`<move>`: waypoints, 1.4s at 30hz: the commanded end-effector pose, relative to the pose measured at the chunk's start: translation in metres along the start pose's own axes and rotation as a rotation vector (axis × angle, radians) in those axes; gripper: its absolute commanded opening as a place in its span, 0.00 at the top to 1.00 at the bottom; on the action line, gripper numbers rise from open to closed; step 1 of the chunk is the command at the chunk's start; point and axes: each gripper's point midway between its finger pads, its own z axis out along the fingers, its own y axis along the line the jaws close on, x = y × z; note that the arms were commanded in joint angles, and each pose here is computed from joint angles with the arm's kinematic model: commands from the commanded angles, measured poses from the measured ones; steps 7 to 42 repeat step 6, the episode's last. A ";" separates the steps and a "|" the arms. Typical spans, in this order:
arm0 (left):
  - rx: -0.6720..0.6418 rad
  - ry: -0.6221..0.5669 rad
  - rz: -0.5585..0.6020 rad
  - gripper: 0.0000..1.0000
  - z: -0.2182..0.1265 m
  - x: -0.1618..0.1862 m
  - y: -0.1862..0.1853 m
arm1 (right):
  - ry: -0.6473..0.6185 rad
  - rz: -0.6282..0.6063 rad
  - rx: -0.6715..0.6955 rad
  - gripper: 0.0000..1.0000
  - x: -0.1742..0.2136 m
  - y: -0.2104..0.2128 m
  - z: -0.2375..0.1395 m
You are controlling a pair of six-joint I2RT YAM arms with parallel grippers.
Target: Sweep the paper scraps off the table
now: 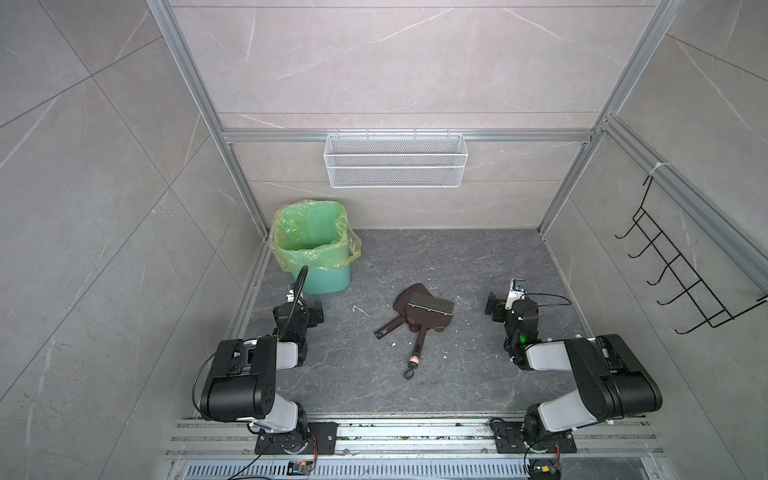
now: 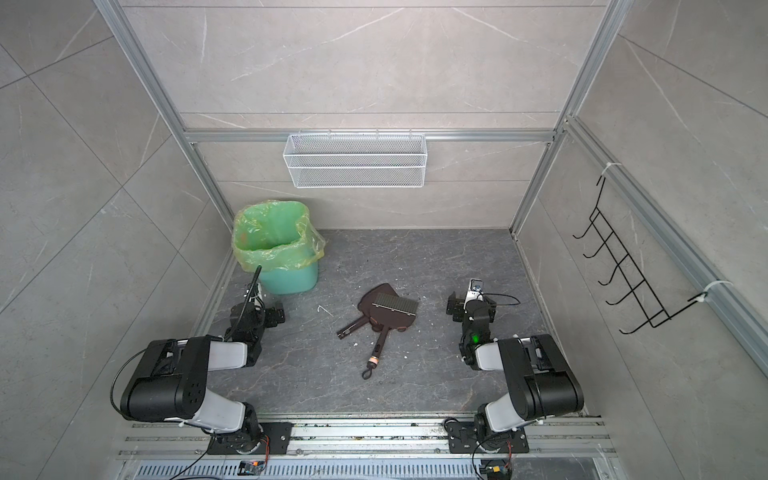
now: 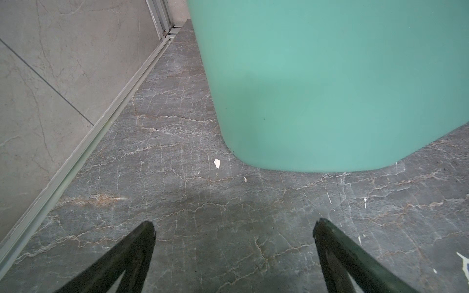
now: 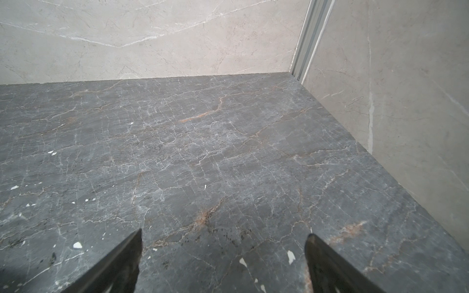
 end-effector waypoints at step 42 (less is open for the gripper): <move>0.016 -0.066 -0.027 0.00 0.001 -0.023 -0.001 | -0.022 0.021 -0.011 0.01 -0.009 0.001 0.003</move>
